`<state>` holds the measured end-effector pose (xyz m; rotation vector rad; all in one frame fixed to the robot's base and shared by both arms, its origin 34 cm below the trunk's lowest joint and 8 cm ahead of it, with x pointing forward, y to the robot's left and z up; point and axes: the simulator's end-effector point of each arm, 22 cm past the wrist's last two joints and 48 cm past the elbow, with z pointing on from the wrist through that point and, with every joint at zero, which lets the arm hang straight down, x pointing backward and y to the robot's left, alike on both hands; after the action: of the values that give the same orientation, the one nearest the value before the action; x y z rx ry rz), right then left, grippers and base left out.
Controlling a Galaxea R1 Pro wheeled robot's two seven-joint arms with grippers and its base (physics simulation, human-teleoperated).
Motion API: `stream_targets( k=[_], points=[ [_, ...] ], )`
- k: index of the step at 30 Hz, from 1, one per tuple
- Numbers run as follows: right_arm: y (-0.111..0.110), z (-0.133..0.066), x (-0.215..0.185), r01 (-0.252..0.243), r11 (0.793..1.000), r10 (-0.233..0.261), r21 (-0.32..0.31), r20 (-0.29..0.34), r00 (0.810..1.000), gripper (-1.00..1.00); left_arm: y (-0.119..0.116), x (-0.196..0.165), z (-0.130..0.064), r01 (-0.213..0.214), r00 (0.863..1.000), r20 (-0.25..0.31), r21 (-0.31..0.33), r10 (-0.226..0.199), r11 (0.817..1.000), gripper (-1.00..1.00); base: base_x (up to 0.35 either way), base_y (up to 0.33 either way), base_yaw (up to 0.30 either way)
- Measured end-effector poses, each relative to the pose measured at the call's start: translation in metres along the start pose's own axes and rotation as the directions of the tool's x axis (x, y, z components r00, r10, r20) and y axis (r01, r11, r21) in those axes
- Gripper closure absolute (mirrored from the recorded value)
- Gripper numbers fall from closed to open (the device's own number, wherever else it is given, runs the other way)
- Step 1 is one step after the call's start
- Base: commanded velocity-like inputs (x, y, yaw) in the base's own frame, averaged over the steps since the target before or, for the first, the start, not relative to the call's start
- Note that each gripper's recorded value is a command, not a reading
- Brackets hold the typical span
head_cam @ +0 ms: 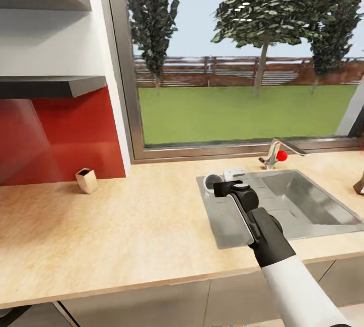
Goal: Set up a coffee station on the kitchen countertop: keep the coffee maker on the countertop, move the bottle of coffee from the kitchen shelf to the counter next to the coffee maker, place a paper coffee filter on top of the coffee maker, put the saucer next to the coffee maker with the coffee cup on the saucer, and place the electric kettle next to the coffee maker.
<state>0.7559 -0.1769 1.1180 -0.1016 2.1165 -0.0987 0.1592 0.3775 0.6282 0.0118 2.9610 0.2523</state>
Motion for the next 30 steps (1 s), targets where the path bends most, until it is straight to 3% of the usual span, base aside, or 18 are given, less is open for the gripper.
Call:
stream_targets(
  k=[30],
  points=[
    [-0.0022, 0.0007, 0.0007, 0.001, 1.0, -0.001, 0.004, -0.002, 1.0, 1.0, 0.0013, 0.0002, -0.0001, 0.004, 1.0, 0.0, -0.002, -0.004, 1.0, -1.0, -0.023, -0.273, -0.266]
  ],
)
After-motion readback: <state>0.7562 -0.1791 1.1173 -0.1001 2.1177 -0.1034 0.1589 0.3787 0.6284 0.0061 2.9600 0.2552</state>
